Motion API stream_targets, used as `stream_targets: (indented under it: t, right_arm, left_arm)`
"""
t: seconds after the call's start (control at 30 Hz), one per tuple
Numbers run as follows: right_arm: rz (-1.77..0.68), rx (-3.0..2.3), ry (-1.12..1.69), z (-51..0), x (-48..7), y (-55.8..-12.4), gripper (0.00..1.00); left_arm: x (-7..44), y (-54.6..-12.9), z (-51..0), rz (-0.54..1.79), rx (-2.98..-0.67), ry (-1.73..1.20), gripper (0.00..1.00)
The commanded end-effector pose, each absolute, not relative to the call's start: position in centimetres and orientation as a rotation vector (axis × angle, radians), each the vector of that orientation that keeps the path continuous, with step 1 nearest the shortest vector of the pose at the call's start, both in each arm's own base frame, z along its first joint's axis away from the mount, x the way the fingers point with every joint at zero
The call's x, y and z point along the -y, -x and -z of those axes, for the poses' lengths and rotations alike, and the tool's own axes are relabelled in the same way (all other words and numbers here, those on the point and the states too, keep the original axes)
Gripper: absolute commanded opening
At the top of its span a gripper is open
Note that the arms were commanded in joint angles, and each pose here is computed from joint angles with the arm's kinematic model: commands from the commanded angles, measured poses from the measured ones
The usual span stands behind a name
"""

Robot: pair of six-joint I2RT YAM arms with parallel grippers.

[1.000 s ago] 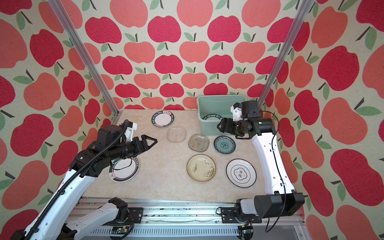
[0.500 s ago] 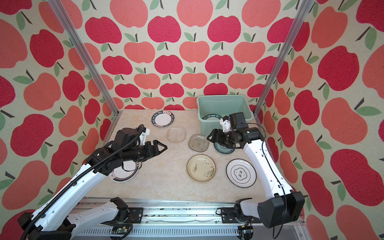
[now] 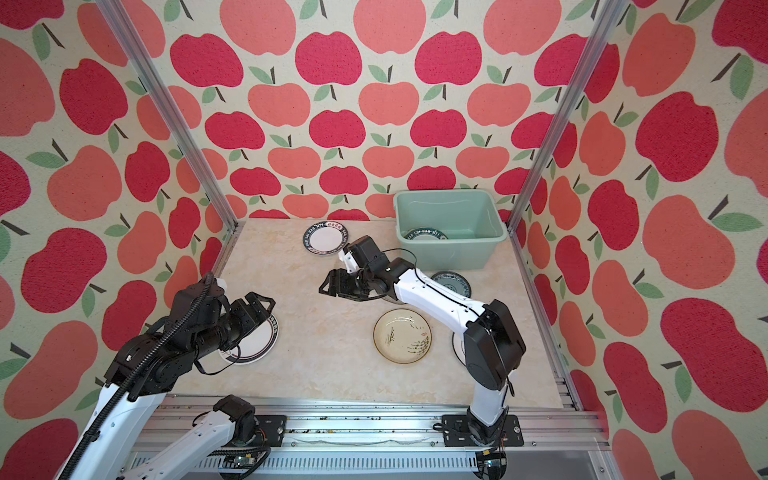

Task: Place the plates into the plastic bin on the countertop
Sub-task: 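Lower the right gripper onto the red-striped plate rim next to the left gripper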

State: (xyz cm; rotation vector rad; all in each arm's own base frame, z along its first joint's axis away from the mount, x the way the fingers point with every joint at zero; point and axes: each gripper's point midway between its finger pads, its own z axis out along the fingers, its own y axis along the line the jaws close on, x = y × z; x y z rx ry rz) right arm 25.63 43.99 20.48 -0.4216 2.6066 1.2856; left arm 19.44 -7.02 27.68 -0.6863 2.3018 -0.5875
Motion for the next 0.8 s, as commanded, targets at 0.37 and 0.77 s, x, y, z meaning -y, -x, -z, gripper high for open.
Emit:
stream_targets:
  t: [0.37,0.77]
  right_arm:
    - [-1.546,-2.695,0.330,-13.8,-57.1,-22.4,0.67]
    - [-1.516,-2.845,0.238,-8.3,-59.7,-19.7,0.62]
  left_arm:
    - [4.6,-18.2,-26.7,0.457,-2.368,0.773,0.87]
    - [5.0,-18.6,-26.2,0.473,-2.387,0.774,0.87]
